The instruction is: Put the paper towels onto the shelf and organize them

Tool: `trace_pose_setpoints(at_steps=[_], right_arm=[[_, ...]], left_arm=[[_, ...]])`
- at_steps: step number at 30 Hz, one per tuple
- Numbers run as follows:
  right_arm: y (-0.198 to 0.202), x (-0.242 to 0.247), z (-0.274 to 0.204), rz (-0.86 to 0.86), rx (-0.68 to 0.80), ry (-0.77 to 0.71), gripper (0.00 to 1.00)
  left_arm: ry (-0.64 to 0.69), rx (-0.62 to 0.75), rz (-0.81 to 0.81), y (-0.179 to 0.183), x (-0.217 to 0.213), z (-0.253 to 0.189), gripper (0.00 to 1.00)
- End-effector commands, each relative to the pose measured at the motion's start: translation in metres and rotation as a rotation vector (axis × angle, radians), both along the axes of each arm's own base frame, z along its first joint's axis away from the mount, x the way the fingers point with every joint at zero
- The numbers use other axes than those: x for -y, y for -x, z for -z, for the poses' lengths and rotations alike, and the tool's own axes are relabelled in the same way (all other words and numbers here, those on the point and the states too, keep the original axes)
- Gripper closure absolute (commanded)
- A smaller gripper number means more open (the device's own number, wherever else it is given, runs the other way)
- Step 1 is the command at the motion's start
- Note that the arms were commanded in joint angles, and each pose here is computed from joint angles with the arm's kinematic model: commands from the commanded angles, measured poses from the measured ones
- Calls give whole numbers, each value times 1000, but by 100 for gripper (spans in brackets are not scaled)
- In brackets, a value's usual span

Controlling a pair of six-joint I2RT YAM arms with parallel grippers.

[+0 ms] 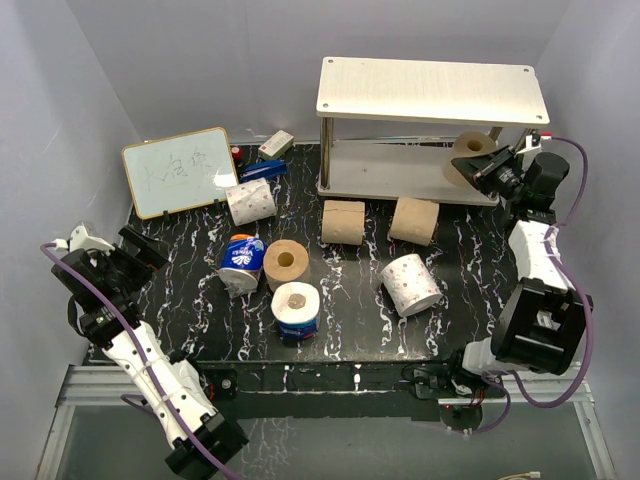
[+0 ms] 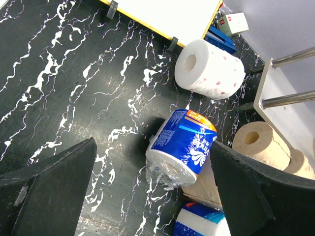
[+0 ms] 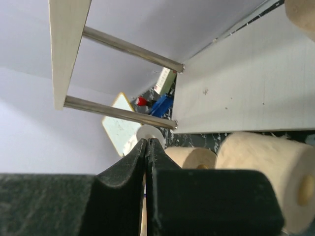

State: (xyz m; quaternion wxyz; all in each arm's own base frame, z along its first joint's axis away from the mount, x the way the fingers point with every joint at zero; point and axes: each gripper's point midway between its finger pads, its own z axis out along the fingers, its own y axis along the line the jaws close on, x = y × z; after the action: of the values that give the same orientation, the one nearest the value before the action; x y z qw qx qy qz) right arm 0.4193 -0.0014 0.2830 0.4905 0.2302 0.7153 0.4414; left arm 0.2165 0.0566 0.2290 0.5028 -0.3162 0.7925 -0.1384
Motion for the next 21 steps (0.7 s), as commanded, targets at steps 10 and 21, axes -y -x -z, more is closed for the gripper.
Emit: trace_pose_setpoints(at_steps=[10, 21], right_arm=[[8, 13, 9, -145, 17, 409, 47], [77, 26, 96, -156, -270, 603, 31]], left_arm=[[-7, 25, 13, 1, 3, -4, 2], [-2, 23, 20, 0, 4, -3, 2]])
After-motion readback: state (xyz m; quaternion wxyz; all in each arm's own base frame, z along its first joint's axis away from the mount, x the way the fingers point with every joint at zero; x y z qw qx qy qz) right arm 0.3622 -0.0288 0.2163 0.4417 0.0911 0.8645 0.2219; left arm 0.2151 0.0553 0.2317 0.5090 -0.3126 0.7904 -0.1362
